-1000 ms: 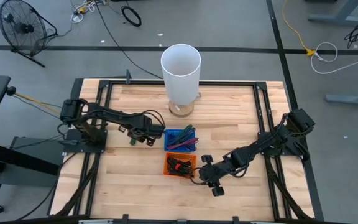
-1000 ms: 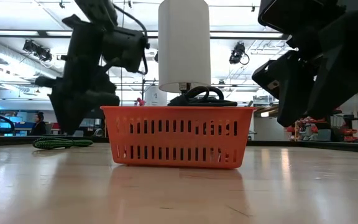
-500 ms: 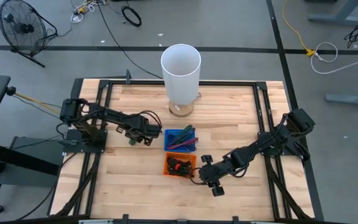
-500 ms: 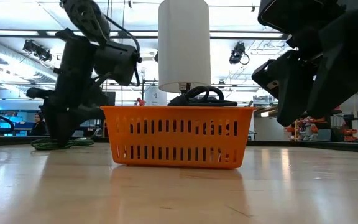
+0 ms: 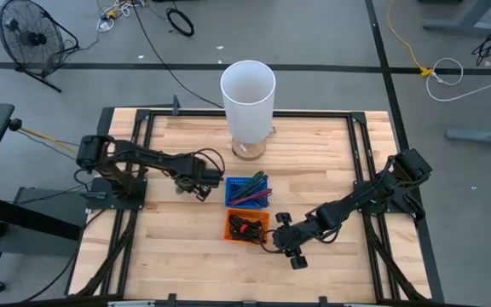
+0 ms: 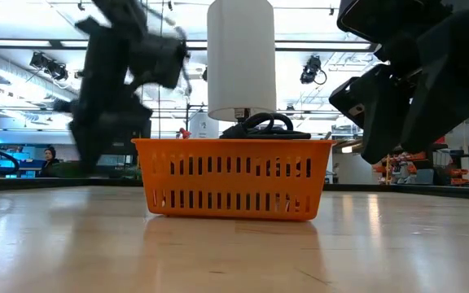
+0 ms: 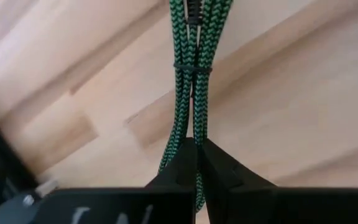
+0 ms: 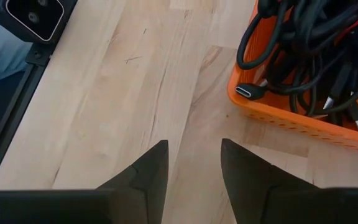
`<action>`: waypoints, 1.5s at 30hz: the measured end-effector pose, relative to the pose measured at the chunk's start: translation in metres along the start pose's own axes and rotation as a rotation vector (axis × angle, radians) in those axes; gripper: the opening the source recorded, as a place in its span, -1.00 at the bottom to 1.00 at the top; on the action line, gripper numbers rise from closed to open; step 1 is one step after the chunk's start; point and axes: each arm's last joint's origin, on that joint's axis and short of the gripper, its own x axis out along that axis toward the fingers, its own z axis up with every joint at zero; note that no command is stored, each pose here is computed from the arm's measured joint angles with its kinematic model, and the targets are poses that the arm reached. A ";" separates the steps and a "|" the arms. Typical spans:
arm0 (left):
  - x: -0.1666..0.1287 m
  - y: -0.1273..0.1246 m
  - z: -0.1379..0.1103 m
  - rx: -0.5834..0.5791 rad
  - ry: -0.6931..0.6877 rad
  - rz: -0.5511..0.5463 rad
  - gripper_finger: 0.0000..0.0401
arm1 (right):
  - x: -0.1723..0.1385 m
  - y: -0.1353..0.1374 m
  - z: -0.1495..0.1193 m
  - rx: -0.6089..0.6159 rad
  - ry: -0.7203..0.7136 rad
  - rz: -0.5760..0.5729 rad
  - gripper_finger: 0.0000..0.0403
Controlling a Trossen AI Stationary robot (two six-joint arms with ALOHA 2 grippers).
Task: Pick & Place USB Port
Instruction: Put the green charger cable into the blue bin
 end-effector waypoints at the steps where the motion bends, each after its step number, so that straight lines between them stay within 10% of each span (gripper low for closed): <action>1: -0.008 -0.004 0.000 0.013 -0.030 -0.021 -0.97 | 0.000 0.000 0.000 0.000 0.000 0.000 -0.28; 16: -0.119 -0.078 -0.020 0.267 -0.618 -0.540 -0.98 | 0.000 0.000 0.000 0.000 0.002 0.000 -0.28; 45: -0.058 -0.119 0.006 0.391 -0.618 -0.384 -0.98 | 0.000 0.000 0.000 -0.004 0.000 -0.005 -0.28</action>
